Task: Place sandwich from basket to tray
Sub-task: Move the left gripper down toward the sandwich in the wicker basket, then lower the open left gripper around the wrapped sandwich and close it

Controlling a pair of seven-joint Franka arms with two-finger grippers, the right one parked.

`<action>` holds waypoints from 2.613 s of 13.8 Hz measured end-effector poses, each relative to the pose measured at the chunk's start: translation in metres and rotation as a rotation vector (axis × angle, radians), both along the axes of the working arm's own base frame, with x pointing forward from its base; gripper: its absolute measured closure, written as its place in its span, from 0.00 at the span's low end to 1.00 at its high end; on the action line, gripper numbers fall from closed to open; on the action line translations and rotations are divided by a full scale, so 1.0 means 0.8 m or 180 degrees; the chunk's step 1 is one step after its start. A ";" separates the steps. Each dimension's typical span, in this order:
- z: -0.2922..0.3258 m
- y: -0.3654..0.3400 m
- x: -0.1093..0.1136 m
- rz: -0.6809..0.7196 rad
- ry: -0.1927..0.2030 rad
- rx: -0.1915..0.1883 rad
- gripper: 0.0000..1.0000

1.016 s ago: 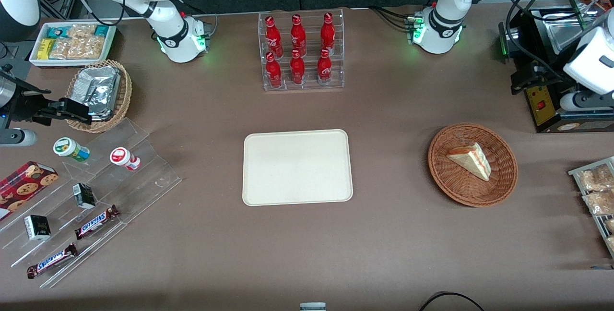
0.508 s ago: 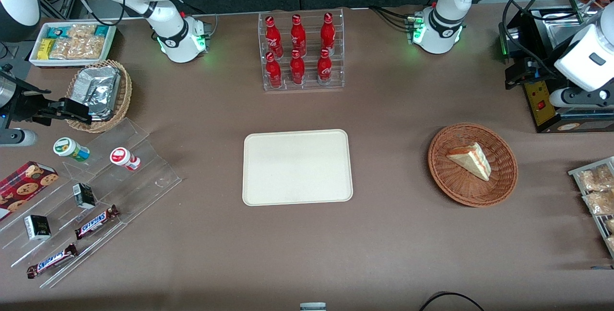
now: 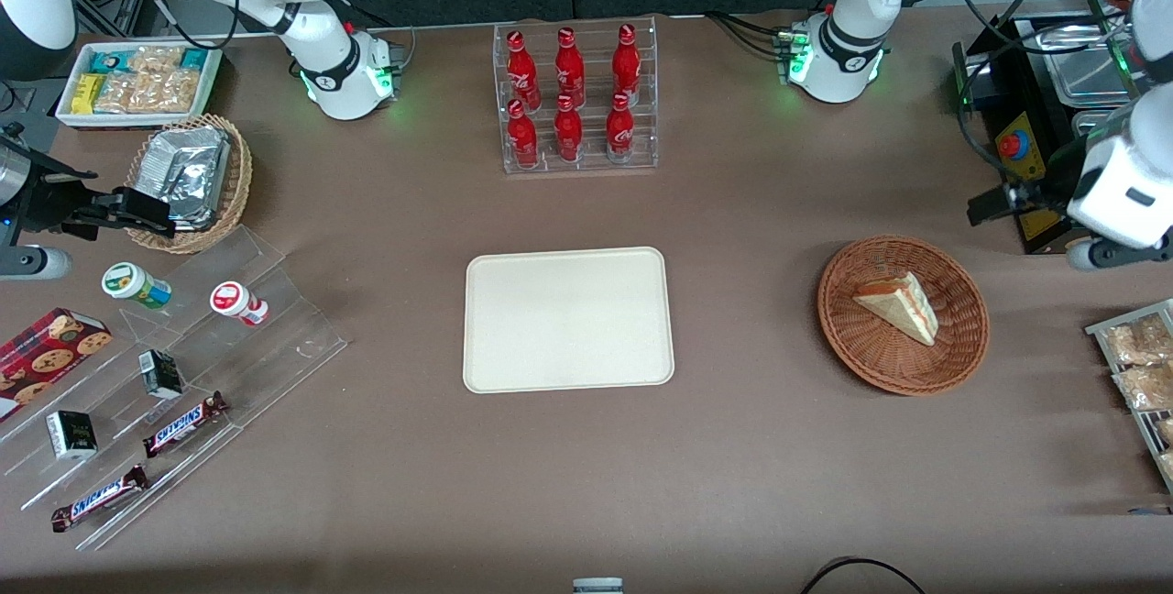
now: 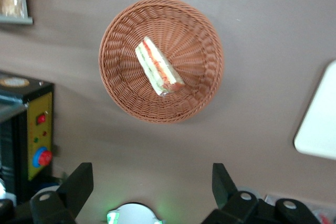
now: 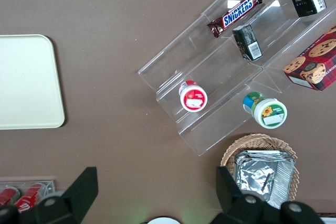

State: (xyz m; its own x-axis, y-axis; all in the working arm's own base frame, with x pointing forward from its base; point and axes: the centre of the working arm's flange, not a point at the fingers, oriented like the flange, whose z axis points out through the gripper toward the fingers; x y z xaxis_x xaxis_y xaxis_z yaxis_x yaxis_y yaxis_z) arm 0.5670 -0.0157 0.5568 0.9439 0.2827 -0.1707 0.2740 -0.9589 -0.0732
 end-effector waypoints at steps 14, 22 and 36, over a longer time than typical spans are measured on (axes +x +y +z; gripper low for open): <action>-0.250 0.016 -0.057 0.1872 -0.0478 0.0186 0.00; -0.315 0.024 -0.071 0.2185 -0.0808 0.0095 0.00; -0.385 0.016 -0.070 0.2230 -0.0762 0.0110 0.34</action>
